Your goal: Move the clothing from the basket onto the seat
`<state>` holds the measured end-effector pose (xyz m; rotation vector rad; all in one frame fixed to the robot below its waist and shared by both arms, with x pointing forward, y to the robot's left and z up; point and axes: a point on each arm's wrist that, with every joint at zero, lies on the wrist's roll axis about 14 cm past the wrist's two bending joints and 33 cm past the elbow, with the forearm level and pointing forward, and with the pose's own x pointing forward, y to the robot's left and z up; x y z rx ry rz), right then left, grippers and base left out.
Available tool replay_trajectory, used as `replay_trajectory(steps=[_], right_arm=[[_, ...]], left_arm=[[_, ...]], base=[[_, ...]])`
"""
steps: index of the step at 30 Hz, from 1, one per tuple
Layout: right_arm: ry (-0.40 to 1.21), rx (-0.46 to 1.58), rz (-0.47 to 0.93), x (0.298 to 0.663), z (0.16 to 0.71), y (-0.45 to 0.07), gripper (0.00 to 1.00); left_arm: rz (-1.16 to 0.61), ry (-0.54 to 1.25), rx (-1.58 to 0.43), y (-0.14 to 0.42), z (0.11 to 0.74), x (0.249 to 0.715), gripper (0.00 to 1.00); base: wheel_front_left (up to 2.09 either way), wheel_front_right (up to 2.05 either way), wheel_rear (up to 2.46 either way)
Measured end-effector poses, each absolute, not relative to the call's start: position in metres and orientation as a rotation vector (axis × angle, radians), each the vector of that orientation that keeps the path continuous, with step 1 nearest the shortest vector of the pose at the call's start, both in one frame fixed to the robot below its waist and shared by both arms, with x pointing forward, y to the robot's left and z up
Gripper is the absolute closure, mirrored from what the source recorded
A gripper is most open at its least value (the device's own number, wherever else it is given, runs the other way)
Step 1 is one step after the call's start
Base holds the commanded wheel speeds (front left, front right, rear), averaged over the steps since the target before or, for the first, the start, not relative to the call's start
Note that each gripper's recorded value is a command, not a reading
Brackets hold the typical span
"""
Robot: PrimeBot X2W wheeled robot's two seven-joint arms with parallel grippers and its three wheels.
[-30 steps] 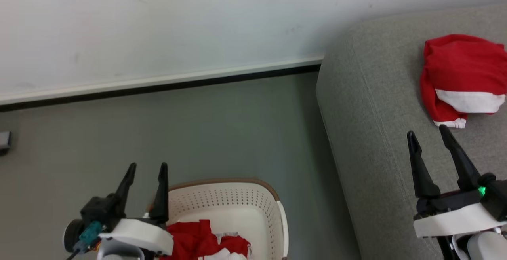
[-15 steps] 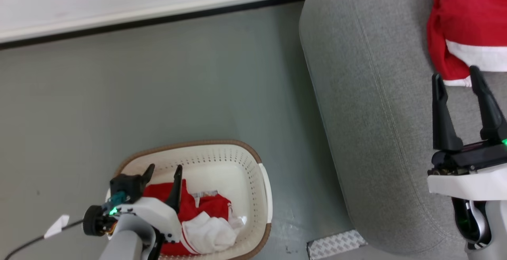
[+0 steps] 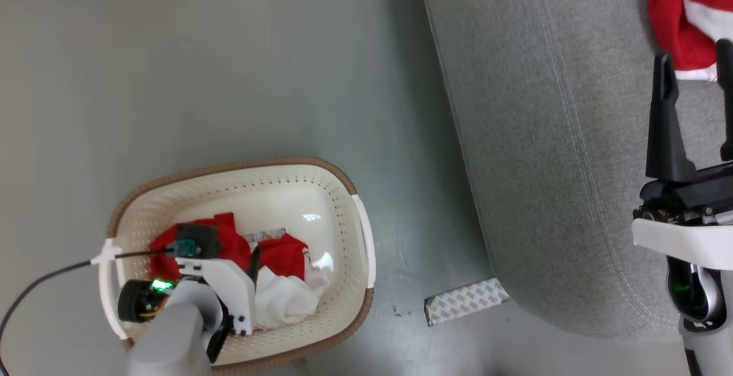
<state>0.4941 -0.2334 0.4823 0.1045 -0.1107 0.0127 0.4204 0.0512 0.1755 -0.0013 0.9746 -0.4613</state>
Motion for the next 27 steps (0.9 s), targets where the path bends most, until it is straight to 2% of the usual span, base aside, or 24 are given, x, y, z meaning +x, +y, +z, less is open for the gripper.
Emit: replay_trajectory(steps=[13,27], right_arm=[[-0.077,0.061,-0.018,0.503,0.458,-0.244,0.0],[-0.013,0.058,-0.052,0.504,0.428,-0.251,0.0]], left_arm=[[-0.519,1.271,0.034,0.045,0.104,0.387,0.0],[-0.625,1.502,0.118,0.035,0.055,0.357,0.0]], base=[[0.0,0.0,0.0],[0.0,0.0,0.0]])
